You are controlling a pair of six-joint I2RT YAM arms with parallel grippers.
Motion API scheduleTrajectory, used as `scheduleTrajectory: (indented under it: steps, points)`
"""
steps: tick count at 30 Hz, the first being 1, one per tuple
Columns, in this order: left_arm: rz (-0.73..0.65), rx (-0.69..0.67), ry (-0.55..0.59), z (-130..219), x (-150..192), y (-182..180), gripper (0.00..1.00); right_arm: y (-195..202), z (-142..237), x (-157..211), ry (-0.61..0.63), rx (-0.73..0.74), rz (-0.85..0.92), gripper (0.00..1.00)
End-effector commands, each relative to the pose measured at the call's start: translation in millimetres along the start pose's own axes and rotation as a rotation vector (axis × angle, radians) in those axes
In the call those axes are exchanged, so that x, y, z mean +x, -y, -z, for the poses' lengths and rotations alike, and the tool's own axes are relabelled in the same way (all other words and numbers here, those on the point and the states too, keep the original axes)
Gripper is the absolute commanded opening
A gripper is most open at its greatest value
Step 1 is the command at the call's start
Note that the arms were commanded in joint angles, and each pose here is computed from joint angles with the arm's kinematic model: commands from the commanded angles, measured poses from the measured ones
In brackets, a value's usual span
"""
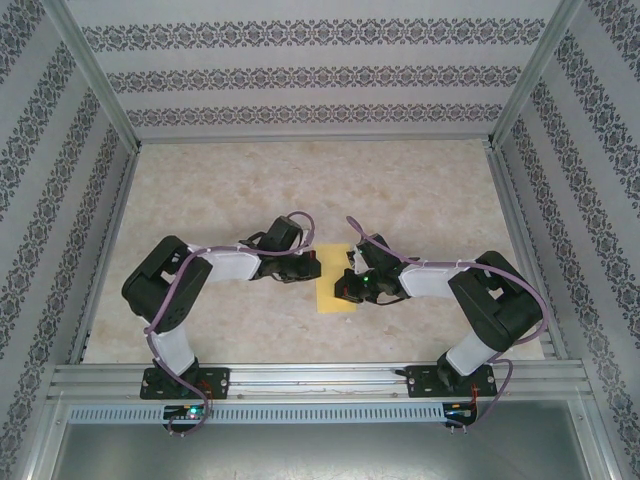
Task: Fold a paper plane with a square sheet of paper (fold left side to right side)
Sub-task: Hold the square sheet of paper at the center of the table.
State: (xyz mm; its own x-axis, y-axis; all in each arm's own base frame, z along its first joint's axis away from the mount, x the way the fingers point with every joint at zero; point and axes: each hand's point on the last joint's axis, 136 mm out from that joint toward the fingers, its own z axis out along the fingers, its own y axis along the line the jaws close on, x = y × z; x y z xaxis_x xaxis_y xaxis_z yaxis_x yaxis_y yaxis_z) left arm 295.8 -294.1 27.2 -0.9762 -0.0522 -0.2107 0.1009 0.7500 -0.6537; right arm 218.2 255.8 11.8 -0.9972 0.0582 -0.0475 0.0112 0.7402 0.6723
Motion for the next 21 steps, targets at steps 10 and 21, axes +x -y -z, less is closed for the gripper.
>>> scheduleTrajectory:
  steps: [10, 21]
  points:
    - [0.008, -0.066, -0.03, -10.4, 19.9, -19.2, 0.0, 11.1, 1.2, 11.2, -0.034, 0.066, -0.044, 0.06]
    - [0.01, -0.082, -0.032, -6.8, 28.9, -25.7, 0.0, 2.7, 57.0, 0.0, 0.035, 0.019, -0.048, 0.3]
